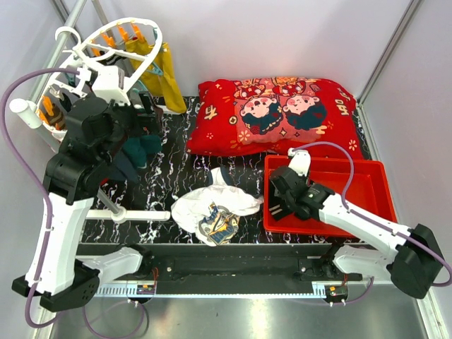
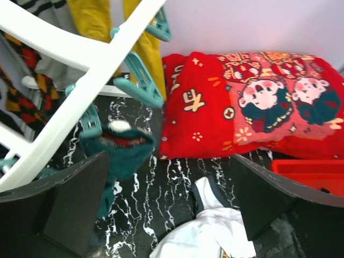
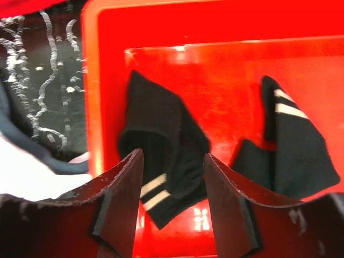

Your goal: Remove the socks clipped to the hanger

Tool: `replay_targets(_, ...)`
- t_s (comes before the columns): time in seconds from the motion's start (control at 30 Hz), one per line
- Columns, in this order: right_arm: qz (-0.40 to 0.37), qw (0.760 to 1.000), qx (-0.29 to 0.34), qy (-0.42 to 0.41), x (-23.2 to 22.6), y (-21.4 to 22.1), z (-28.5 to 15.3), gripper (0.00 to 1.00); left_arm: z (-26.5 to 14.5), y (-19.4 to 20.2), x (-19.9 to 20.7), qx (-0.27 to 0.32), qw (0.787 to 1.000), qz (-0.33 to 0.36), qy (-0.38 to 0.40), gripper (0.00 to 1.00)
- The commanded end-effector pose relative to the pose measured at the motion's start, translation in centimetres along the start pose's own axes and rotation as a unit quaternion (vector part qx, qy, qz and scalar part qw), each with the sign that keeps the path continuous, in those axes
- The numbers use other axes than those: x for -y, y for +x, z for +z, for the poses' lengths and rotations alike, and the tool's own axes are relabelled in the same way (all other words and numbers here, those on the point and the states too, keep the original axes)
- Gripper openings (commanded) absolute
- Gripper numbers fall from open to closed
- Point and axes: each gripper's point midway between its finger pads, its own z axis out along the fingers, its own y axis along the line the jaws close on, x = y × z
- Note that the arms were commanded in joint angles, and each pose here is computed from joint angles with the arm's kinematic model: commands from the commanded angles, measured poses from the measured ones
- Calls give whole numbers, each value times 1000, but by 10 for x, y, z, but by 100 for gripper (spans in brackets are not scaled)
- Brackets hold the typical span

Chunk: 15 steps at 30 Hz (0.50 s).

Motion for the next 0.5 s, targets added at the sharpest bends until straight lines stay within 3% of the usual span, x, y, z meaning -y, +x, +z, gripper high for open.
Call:
replay_targets(0.0,44,995,45,-79,-47,-58,-15,60,-15,-12,14,30,998,-13,48,99)
replay_targets(0.17,21,967,81,-240,-111,-95,-42,70,-33,-17,6,51,998,-23,40,99)
replay_targets(0.3,21,907,177,-381,-164,-141,-76,72,-47,-22,3,66,997,-29,40,99)
replay_targets(0.47,-9,831,244,-499,-220,-169,-103,72,-62,-23,0,81,995,-36,44,99)
